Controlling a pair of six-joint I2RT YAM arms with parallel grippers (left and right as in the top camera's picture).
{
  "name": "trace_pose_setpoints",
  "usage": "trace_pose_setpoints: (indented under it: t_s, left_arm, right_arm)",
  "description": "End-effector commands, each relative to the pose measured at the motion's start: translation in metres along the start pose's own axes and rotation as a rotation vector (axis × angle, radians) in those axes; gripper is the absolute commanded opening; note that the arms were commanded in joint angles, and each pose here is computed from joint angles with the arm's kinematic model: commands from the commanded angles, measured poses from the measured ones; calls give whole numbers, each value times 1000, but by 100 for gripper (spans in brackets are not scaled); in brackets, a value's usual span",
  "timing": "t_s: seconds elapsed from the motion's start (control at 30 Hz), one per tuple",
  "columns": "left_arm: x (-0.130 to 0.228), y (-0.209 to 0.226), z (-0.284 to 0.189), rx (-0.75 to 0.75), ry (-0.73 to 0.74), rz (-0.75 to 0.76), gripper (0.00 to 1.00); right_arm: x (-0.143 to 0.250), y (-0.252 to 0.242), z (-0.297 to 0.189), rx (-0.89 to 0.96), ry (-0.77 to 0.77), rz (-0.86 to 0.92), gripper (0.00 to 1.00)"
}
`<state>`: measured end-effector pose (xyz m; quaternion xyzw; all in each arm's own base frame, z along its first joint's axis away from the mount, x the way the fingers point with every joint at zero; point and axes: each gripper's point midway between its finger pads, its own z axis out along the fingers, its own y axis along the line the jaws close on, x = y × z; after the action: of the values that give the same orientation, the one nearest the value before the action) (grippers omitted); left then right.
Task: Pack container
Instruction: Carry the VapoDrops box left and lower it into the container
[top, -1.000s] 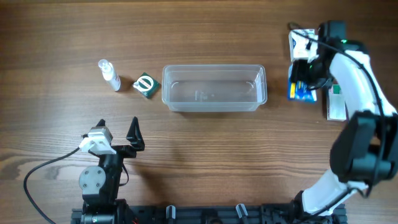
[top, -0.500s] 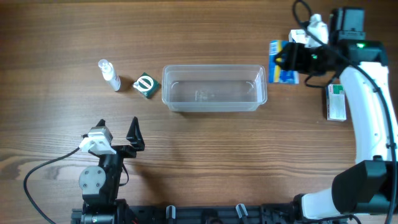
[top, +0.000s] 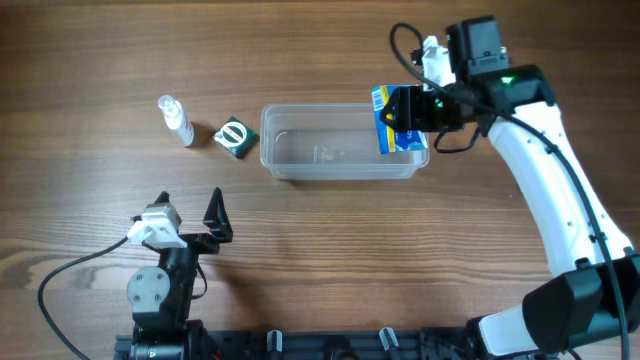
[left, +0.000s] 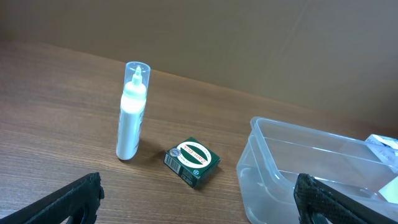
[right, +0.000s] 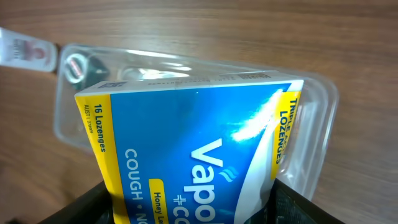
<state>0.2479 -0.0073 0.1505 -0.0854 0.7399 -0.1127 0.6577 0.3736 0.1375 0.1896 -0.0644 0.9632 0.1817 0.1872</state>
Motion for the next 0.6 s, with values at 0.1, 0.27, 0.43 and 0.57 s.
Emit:
trace_pose_setpoints:
  t_s: [0.1,0.27,0.43,0.57]
  left_arm:
    - [3,0,0,4,9,-10,100]
    - [3,0,0,4,9,-10,100]
    - [3,0,0,4,9,-10,100]
    - [3,0,0,3,9,-10,100]
  right_arm:
    - [6,-23,27,150,21,23,64]
    - [12,-34,45,186,67,55,64]
    - [18,-41,60,207,104,102,64]
    - [16,-43,63,209,98,103,64]
